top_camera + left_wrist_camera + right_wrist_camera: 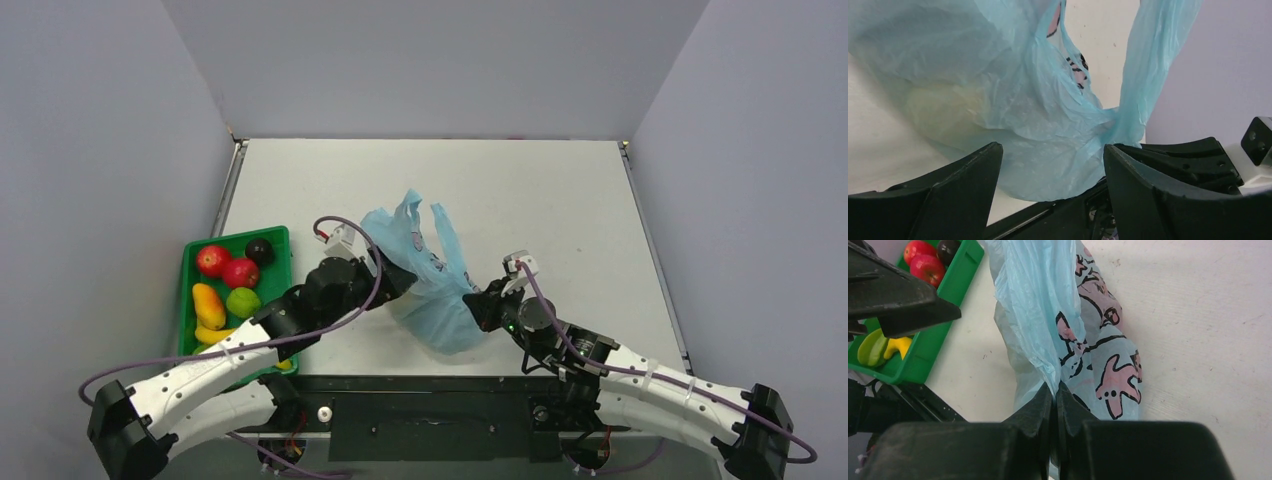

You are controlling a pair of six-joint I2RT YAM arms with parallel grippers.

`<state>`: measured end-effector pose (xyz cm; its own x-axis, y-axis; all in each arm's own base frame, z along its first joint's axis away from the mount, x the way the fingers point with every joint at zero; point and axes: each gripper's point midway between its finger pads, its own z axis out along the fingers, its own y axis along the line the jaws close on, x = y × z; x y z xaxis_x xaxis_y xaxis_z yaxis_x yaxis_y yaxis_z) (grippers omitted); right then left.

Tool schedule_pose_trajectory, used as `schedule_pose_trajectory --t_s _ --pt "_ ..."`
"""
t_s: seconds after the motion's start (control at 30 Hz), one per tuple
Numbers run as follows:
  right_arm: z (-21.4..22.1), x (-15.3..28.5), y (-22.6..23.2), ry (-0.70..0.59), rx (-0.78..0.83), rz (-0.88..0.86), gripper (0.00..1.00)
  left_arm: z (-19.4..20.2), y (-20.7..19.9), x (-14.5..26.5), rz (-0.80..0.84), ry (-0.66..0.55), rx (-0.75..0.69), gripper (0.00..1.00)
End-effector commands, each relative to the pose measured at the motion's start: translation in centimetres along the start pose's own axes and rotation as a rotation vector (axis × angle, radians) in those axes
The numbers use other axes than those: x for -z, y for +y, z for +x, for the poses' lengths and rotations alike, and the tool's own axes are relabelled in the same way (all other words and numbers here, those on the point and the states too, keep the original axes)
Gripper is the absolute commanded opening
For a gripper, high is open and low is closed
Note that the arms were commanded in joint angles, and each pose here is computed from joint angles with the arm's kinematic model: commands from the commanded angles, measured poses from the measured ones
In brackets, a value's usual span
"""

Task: Take the fake fruits out of the plastic bag
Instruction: Untie the plastic bag at the center of the board, then adjust the plastic bag at the center of the board.

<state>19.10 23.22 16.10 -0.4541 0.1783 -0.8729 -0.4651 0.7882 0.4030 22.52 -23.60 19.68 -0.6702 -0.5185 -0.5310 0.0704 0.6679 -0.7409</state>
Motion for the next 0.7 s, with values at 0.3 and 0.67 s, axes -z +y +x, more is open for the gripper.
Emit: schedule_pose_trajectory --t_s 0.3,0.67 --pt "-1.8 -1.6 2.1 -0.081 -0.019 -0.075 0.0 -1.4 -1.4 -3.8 -0.186 -0.187 0.18 0.75" --pt "-2.0 -1.8 2.0 -0.056 0.009 -0.048 0.0 -0.1 1.1 -6.3 -0.298 -0.135 0.221 0.74"
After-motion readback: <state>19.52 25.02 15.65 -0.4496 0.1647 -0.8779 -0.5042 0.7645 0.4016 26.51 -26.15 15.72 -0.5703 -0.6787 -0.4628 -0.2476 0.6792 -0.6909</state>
